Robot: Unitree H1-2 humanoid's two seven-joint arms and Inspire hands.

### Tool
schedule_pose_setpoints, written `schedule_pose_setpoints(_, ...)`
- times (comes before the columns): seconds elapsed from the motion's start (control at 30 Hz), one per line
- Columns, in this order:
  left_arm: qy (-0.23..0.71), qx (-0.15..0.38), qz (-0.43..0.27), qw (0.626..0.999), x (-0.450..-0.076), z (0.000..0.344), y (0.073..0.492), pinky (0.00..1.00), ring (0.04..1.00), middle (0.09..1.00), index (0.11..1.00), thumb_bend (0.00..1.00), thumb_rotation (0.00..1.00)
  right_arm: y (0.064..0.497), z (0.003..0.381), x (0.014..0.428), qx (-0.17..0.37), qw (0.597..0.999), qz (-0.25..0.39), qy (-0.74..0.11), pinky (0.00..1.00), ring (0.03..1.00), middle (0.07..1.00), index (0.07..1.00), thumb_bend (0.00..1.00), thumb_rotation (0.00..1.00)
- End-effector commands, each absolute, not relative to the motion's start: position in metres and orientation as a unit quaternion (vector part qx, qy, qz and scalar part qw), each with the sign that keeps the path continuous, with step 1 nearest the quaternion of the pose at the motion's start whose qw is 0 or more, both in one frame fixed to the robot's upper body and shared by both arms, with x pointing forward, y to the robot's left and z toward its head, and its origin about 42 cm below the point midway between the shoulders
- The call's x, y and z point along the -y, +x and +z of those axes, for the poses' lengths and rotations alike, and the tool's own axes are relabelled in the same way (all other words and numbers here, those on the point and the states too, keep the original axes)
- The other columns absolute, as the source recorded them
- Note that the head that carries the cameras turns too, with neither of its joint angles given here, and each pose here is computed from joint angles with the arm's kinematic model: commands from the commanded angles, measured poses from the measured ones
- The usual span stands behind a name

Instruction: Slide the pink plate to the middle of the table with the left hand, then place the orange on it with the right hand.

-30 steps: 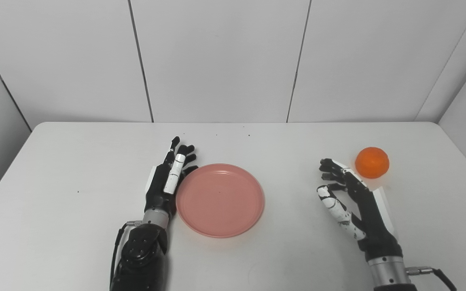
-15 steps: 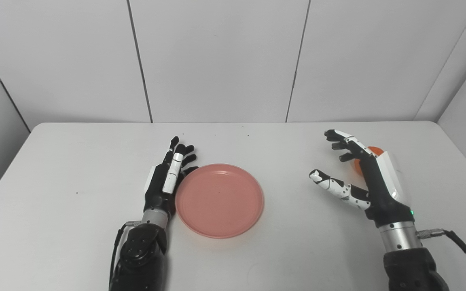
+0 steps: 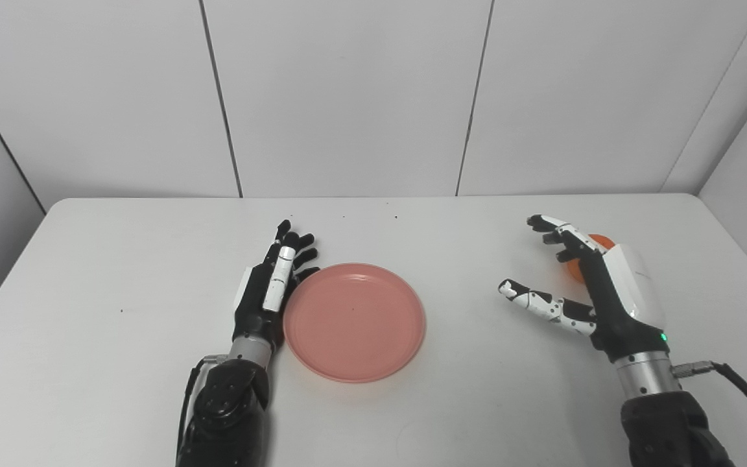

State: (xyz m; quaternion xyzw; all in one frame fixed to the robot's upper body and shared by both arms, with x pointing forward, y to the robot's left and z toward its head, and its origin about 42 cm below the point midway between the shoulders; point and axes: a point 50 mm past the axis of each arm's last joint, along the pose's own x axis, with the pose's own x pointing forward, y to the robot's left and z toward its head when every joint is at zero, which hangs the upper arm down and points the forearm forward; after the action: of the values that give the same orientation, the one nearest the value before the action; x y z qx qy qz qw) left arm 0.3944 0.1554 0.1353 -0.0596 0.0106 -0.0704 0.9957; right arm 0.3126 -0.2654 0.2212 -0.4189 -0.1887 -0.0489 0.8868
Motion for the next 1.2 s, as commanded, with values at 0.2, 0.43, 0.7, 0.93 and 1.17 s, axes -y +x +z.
schedule_pose_setpoints(0.2, -0.060, -0.039, -0.078, 0.994, -0.152, 0.127, 0.390, 0.75, 0.853, 0.875, 0.960, 0.73, 0.88, 0.327, 0.245, 0.282, 0.240, 0.847, -0.077, -0.469, 0.63, 0.754, 0.818, 0.760, 0.69, 0.73)
schedule_pose_setpoints(0.43, -0.061, -0.043, -0.080, 0.994, -0.151, 0.120, 0.387, 0.73, 0.849, 0.877, 0.955, 0.74, 0.88, 0.334, 0.244, 0.293, 0.242, 0.816, -0.092, -0.517, 0.77, 0.844, 0.876, 0.773, 0.71, 0.75)
schedule_pose_setpoints(0.7, -0.061, -0.046, -0.083, 0.994, -0.149, 0.119, 0.387, 0.74, 0.851, 0.883, 0.960, 0.74, 0.88, 0.351, 0.253, 0.302, 0.235, 0.776, -0.098, -0.578, 0.99, 0.889, 0.870, 0.810, 0.70, 0.82)
schedule_pose_setpoints(0.93, -0.064, -0.045, -0.081, 0.994, -0.150, 0.120, 0.384, 0.75, 0.856, 0.883, 0.954, 0.74, 0.88, 0.366, 0.260, 0.310, 0.209, 0.752, -0.107, -0.616, 0.97, 0.890, 0.859, 0.817, 0.73, 0.84)
schedule_pose_setpoints(1.17, -0.062, -0.046, -0.085, 0.993, -0.150, 0.117, 0.381, 0.75, 0.861, 0.887, 0.951, 0.71, 0.87, 0.384, 0.259, 0.320, 0.190, 0.740, -0.107, -0.636, 0.93, 0.869, 0.843, 0.799, 0.74, 0.85)
